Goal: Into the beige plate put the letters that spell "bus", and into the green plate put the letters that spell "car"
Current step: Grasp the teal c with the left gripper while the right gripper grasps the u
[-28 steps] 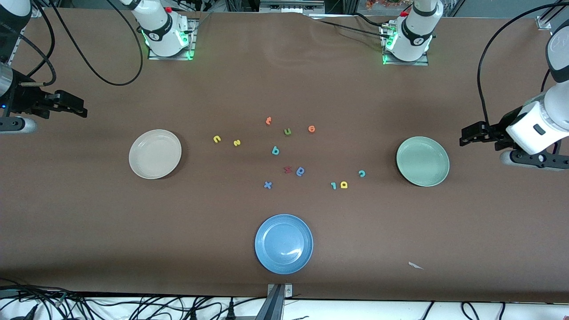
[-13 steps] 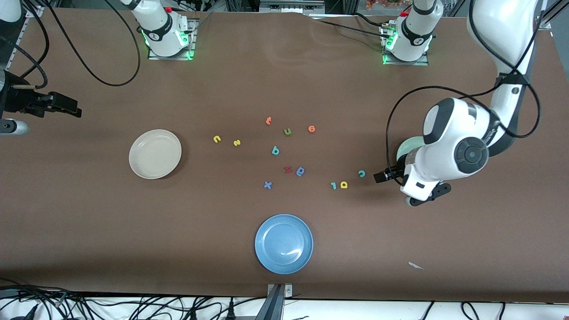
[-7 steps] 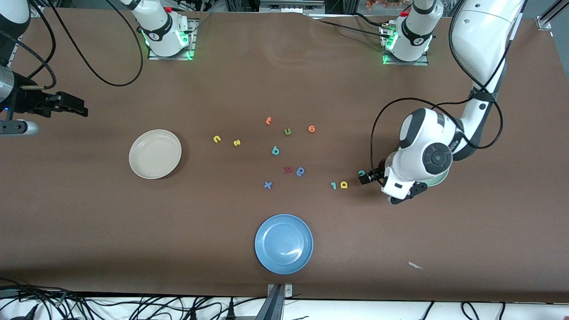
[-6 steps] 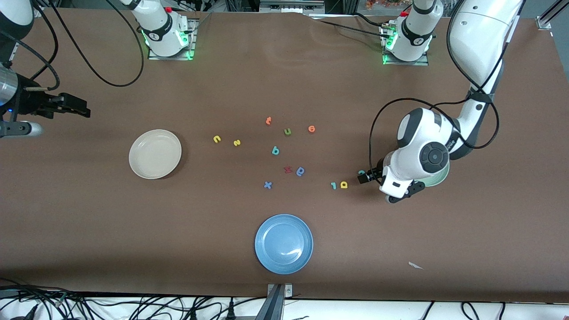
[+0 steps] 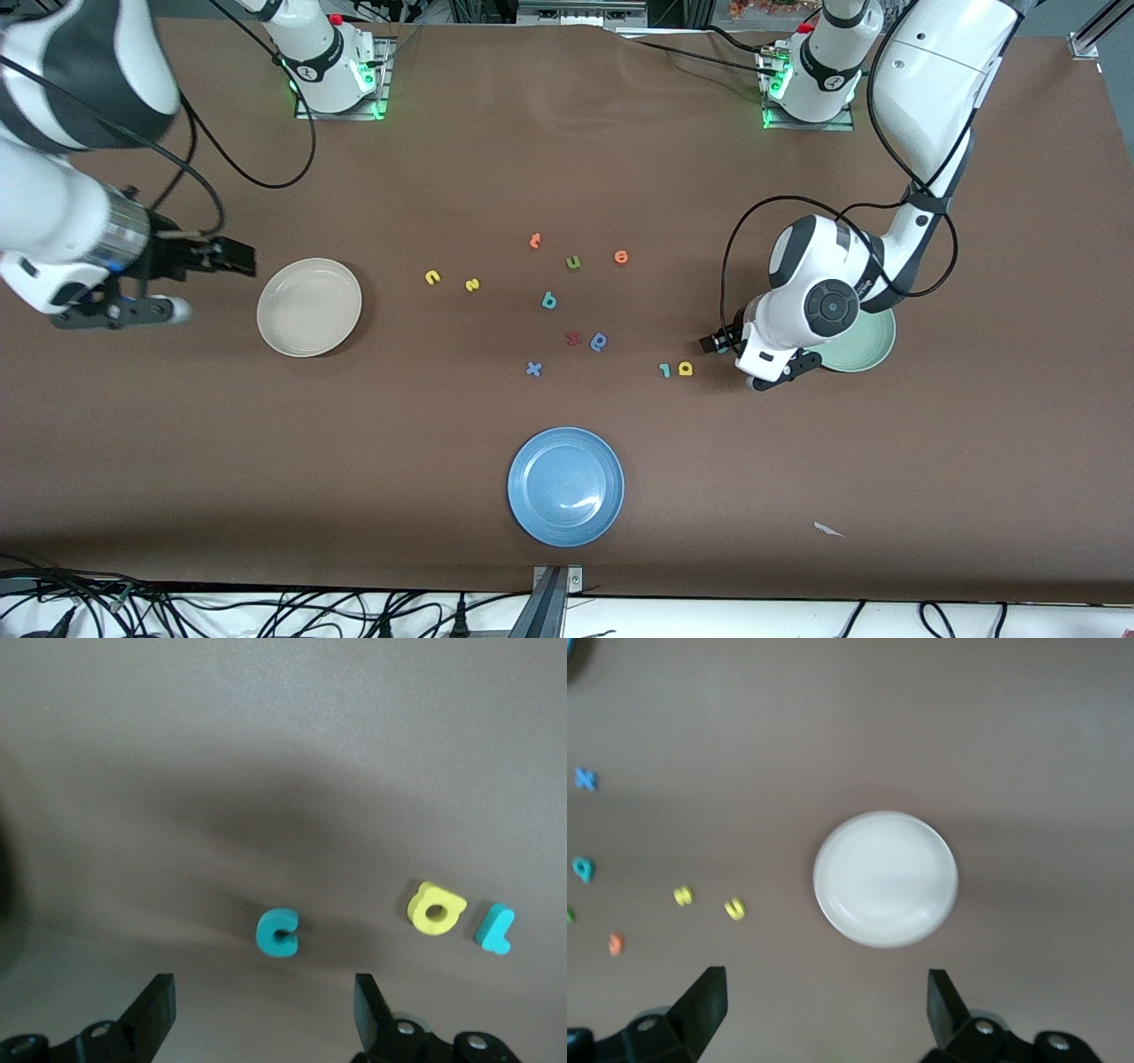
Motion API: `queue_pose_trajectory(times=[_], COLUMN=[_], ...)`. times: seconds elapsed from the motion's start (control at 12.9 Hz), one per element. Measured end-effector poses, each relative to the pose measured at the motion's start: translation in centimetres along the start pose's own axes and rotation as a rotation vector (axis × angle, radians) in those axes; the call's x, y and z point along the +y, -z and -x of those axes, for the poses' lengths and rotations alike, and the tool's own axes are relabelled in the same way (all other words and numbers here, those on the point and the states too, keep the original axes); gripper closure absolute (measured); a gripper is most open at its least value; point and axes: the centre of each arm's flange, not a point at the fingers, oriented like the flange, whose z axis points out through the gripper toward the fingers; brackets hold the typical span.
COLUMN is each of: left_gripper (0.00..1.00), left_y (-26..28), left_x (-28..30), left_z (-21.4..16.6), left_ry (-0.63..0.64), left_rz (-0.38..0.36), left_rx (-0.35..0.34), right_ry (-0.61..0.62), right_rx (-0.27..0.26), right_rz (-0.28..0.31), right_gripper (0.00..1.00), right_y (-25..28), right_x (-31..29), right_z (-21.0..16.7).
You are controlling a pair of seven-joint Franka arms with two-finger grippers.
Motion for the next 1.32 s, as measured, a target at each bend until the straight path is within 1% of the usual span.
queue_pose_trajectory(times=[0.16, 0.23, 0.31, 0.39, 0.54, 0.62, 0.78, 1.01, 1.24, 1.32], left_gripper=[0.11, 0.18, 0.18, 0.23, 0.26, 0.29, 0.32, 0.32, 0.32, 0.35], left_y=[-1.3, -1.8, -2.3, -2.7, -3.1, -3.2, -3.2, -3.1, -3.1, -3.1], left_x=[0.2, 0.2, 0.3, 0.3, 0.2, 0.2, 0.4, 0.8, 1.0, 1.0], left_z=[0.0, 0.1, 0.2, 0.2, 0.2, 0.3, 0.2, 0.4, 0.6, 0.6], left_ry=[0.004, 0.004, 0.005, 0.007, 0.011, 0.013, 0.022, 0.038, 0.043, 0.046], left_rz=[0.002, -0.001, -0.004, -0.006, -0.009, -0.01, -0.008, -0.05, -0.056, -0.055], left_rx=[-0.003, -0.008, -0.012, -0.016, -0.021, -0.022, -0.009, 0.053, 0.063, 0.064], right_ry=[0.014, 0.027, 0.026, 0.024, 0.023, 0.031, 0.031, 0.035, 0.05, 0.047], right_rx=[0.021, 0.037, 0.048, 0.049, 0.045, 0.05, 0.067, 0.106, 0.102, 0.11], right_rz=[-0.014, -0.022, -0.029, -0.033, -0.034, -0.03, -0.015, -0.006, -0.004, -0.011], right_gripper=[0.0, 0.0, 0.0, 0.0, 0.0, 0.0, 0.0, 0.0, 0.0, 0.0], right_y=[-3.7, -5.7, -7.8, -10.0, -14.2, -16.1, -19.5, -24.9, -27.0, -27.4], right_x=[-3.5, -5.0, -6.3, -7.3, -8.3, -8.6, -9.1, -10.6, -11.3, -11.8], right_z=[-0.8, -0.9, -0.7, -0.3, 0.8, 1.5, 2.8, 5.9, 7.6, 7.9])
